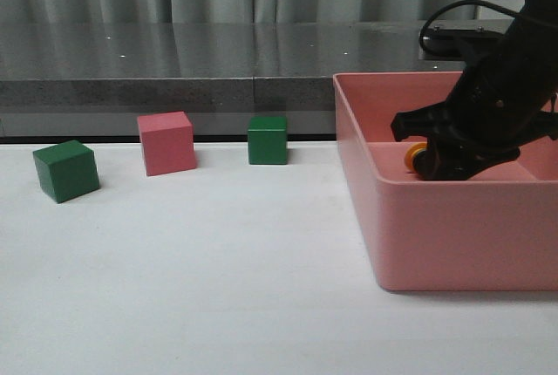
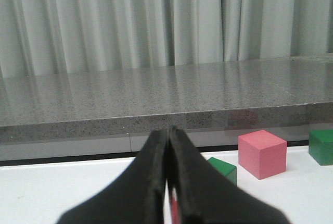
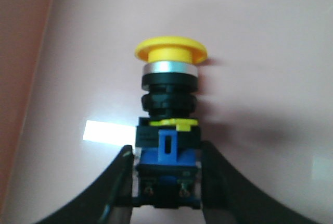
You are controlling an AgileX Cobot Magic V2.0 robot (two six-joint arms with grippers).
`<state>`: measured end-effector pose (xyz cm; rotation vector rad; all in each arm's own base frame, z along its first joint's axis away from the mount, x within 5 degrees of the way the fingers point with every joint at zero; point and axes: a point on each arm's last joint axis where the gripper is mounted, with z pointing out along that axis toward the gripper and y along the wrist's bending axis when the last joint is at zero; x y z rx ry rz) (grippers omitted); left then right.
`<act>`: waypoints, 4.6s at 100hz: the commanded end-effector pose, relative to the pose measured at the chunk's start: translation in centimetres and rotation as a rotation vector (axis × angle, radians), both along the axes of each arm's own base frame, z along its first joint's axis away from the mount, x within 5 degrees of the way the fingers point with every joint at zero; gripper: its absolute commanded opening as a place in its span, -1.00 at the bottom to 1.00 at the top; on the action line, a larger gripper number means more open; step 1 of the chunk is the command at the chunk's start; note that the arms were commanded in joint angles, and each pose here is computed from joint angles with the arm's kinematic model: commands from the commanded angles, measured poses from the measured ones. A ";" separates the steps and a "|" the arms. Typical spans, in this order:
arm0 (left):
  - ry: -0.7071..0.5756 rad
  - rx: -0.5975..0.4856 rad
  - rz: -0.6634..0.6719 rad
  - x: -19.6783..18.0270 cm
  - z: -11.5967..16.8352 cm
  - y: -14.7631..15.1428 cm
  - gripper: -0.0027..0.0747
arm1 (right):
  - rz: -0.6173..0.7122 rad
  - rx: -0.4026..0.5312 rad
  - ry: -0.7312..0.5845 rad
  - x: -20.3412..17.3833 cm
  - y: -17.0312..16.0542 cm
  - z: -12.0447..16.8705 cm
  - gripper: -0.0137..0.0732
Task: Place and stand button with both arms
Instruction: 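Lower the right gripper and grasp the button's blue body, then lift the button out of the bin and carry it toward the cubes, then lower the button onto the table on its side and release it, then withdraw the right gripper away from the table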
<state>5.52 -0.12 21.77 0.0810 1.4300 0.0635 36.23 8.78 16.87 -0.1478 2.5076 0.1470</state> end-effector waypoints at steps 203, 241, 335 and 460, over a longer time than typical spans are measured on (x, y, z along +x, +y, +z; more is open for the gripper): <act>-0.065 -0.013 -0.014 -0.1 -0.6 -0.1 -0.98 | 1.210 -0.233 -0.282 -2.1 22.2 7.0 0.53; -0.065 -0.013 -0.014 -0.1 -0.6 -0.1 -0.98 | 0.980 -0.128 -0.361 -2.6 15.5 17.1 -0.77; -0.065 -0.013 -0.014 -0.1 -0.6 -0.1 -0.98 | 0.083 -0.071 -0.789 -22.0 -6.6 15.9 -0.83; 0.051 -0.214 -0.024 -0.1 5.6 0.0 -0.98 | 0.103 -0.053 -0.911 -29.1 -7.1 12.4 -0.83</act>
